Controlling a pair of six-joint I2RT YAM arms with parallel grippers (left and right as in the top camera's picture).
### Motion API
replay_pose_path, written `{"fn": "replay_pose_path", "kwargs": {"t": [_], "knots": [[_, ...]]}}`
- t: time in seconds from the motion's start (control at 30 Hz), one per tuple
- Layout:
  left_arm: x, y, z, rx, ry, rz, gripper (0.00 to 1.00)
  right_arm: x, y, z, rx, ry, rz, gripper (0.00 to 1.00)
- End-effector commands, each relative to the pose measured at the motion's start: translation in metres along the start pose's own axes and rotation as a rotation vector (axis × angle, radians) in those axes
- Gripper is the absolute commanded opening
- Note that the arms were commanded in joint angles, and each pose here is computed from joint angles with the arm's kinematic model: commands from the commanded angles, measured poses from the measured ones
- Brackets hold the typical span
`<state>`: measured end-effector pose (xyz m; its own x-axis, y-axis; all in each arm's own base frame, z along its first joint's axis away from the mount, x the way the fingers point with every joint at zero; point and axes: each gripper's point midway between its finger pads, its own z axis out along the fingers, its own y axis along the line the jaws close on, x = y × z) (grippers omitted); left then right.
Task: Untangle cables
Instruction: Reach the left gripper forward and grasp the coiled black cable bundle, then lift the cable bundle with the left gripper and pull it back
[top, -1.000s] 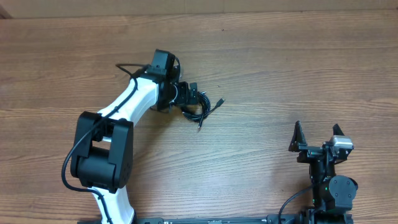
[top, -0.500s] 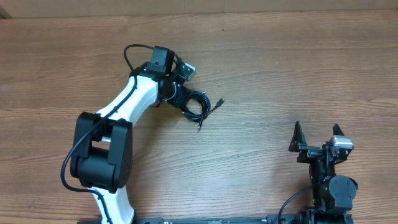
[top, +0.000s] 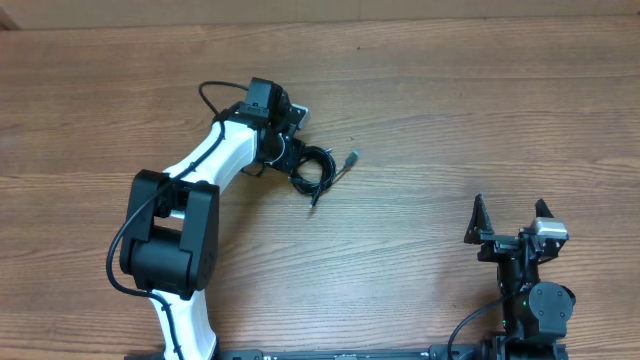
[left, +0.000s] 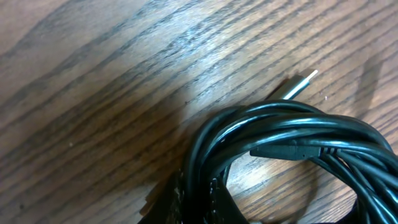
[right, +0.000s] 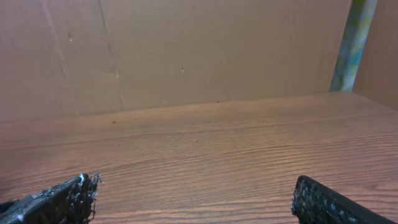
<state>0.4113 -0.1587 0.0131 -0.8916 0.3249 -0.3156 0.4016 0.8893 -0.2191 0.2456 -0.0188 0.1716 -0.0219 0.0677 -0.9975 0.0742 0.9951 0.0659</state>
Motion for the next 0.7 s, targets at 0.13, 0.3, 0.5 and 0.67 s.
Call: {"fn": "replay_pose_path", "kwargs": {"t": [0.13, 0.3, 0.5, 0.67], "knots": [[-0.006, -0.007, -0.041, -0.005, 0.113, -0.151, 0.04, 0.002, 0.0, 0.0, 0.001, -0.004, -0.008, 1.0], [-0.019, -0.019, -0.087, -0.007, 0.149, -0.199, 0.04, 0.002, 0.0, 0.0, 0.001, -0.004, -0.008, 1.0], [-0.02, -0.01, -0.098, -0.09, 0.155, -0.333, 0.04, 0.002, 0.0, 0.0, 0.001, -0.004, -0.008, 1.0], [-0.018, 0.003, -0.092, -0.169, 0.14, -0.428, 0.34, 0.002, 0.0, 0.0, 0.001, -0.004, -0.008, 1.0]]}}
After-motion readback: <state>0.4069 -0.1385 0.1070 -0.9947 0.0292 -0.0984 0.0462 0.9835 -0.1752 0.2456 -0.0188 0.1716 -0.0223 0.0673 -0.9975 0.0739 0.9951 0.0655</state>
